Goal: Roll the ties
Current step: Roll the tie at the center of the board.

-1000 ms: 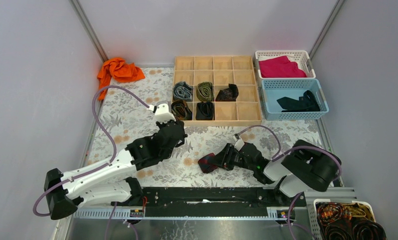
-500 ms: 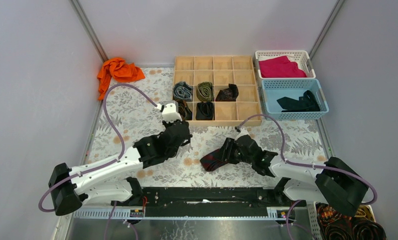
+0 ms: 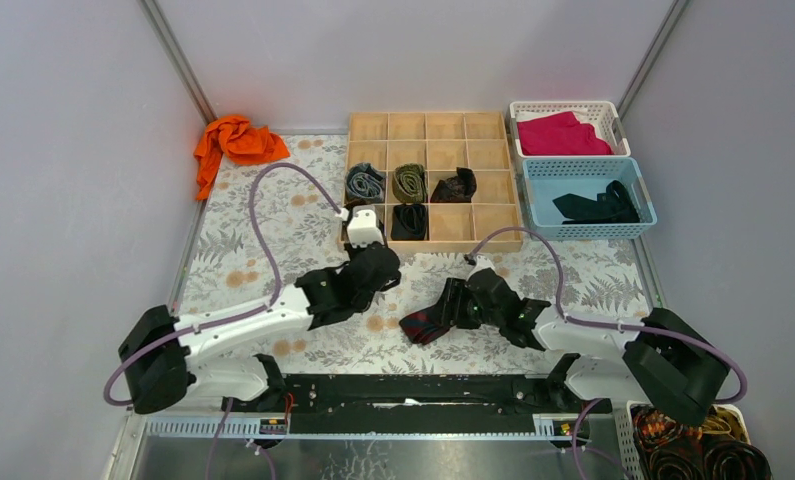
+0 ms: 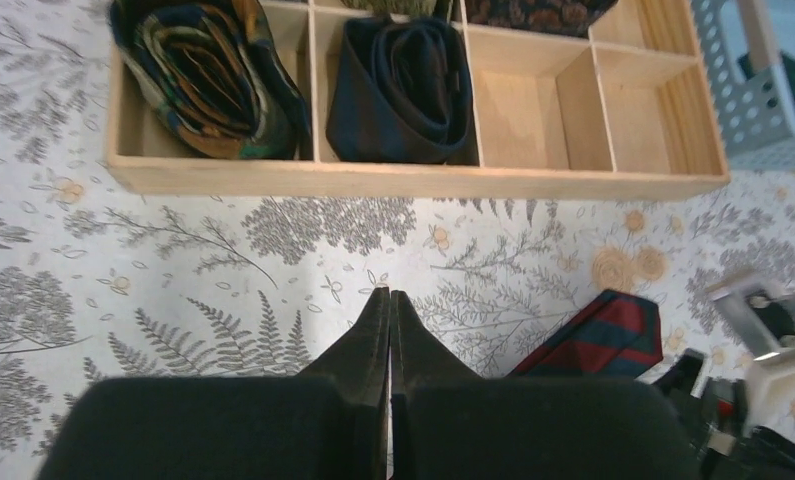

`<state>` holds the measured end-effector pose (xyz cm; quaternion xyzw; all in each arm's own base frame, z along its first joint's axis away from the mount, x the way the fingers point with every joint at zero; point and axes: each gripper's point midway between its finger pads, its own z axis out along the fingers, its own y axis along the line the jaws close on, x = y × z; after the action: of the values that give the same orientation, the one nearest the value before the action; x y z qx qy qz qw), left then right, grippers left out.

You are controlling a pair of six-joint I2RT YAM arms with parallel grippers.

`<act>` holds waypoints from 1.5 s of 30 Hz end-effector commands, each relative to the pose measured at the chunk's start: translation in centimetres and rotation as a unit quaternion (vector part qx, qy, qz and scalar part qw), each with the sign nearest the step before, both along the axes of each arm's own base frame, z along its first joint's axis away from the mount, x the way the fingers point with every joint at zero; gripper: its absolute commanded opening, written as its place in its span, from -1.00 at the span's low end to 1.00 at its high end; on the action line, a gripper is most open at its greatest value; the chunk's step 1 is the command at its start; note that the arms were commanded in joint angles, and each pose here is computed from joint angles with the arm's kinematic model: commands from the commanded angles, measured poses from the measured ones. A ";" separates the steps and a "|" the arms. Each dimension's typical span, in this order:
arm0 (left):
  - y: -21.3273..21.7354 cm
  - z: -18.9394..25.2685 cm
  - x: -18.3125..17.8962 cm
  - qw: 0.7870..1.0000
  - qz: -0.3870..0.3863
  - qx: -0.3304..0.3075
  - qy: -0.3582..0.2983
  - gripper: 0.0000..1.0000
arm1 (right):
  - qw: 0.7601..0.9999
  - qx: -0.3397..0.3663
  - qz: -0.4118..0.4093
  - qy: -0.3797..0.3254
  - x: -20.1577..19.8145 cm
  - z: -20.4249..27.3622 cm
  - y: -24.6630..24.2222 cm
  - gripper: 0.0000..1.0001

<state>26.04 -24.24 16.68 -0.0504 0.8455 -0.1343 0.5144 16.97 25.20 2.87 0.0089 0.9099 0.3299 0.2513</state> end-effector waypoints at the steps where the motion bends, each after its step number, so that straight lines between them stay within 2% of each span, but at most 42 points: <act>1: -2.3 -1.2 0.8 0.999 -0.025 -0.026 0.013 -1.00 | 0.998 -0.064 -0.002 -0.021 0.1 0.5 -2.5 0.40; 3: -2.8 -2.6 0.9 0.999 -0.033 -0.029 0.027 -1.00 | 0.997 -0.064 -0.001 -0.041 0.2 2.0 -2.9 0.60; 4: -3.1 -3.1 0.9 0.998 -0.036 -0.031 0.032 -1.00 | 0.997 -0.066 0.003 -0.046 0.1 2.6 -3.2 0.60; 7: -3.5 -5.0 1.1 0.998 -0.043 -0.022 0.049 -1.00 | 0.996 -0.064 0.003 -0.065 -0.1 4.4 -3.8 0.58; 10: -3.8 -6.9 1.2 0.997 -0.049 -0.007 0.066 -1.00 | 0.994 -0.083 -0.007 -0.071 -0.5 5.3 -5.3 0.46; 12: -3.9 -8.3 1.2 0.995 -0.052 0.006 0.079 -1.00 | 0.993 -0.096 -0.007 -0.064 -1.1 5.1 -6.3 0.17; 15: -3.8 -10.2 1.1 0.994 -0.054 0.022 0.097 -1.00 | 0.995 -0.087 0.004 -0.041 -2.6 4.4 -6.6 -0.40; 20: -3.3 -13.0 1.2 0.991 -0.054 0.022 0.122 -1.00 | 0.997 -0.077 0.027 -0.008 -5.1 2.1 -6.5 -0.99; 30: -3.4 -16.3 -1.3 0.982 -0.086 -0.014 0.169 -1.00 | 0.990 -0.122 0.068 -0.013 -7.3 -1.3 -4.5 -1.00; 37: -3.9 -17.9 -4.0 0.977 -0.107 -0.013 0.183 -1.00 | 0.983 -0.171 0.055 -0.037 -5.9 -3.7 -3.4 -1.00; 45: -4.3 -19.2 -6.0 0.972 -0.120 -0.007 0.200 -1.00 | 0.981 -0.181 0.028 -0.068 -3.9 -4.2 -2.0 -1.00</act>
<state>22.88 -30.52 1.24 0.0032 0.9031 -0.2259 0.3653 12.32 25.81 1.00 -0.0815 0.9228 0.2450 0.2859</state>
